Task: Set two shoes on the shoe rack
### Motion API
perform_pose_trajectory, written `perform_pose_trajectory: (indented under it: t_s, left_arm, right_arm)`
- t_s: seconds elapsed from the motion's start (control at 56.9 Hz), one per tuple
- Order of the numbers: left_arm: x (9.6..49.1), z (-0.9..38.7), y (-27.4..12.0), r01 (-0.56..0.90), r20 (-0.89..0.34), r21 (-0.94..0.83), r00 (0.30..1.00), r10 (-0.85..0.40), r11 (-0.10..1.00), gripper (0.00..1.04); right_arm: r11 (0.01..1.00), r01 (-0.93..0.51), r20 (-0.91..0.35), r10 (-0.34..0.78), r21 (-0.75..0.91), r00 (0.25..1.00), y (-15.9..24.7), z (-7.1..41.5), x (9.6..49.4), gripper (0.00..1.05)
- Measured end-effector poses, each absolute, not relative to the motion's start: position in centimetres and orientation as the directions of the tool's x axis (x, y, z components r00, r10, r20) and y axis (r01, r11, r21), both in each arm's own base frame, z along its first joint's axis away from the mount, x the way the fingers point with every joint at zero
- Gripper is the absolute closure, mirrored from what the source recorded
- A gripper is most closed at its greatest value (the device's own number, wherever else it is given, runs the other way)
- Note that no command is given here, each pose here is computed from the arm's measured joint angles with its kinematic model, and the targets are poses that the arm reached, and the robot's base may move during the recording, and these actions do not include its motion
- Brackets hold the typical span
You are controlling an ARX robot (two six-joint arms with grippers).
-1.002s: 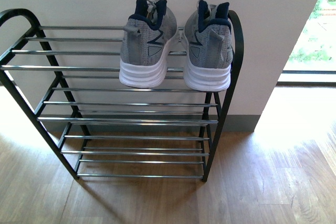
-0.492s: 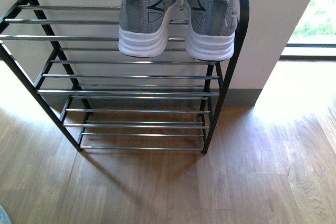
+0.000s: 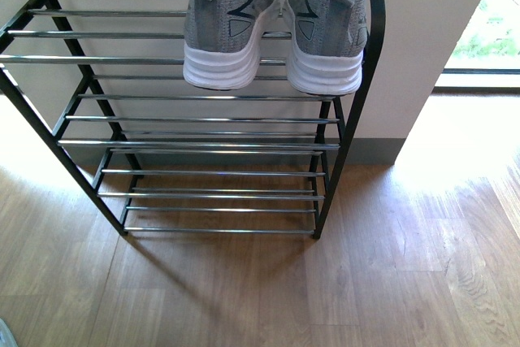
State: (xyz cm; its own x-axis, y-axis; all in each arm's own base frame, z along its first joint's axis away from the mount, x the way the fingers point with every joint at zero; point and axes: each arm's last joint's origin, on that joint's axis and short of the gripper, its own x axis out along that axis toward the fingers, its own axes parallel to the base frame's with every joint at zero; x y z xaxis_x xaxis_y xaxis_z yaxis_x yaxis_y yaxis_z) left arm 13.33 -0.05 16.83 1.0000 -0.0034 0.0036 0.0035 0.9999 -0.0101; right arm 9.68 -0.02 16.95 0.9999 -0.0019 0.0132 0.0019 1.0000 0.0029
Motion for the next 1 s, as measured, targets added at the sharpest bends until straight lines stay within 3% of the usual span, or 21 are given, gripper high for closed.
perform_pose_trajectory:
  t_s: [1.002]
  left_arm:
    - [10.2, 16.7, 0.0, 0.003, -0.019, -0.01, 1.0, -0.003, 1.0, 1.03]
  right_arm:
    - [1.0, 0.002, 0.013, -0.002, 0.003, 1.0, 0.0, 16.9, 9.7, 0.09]
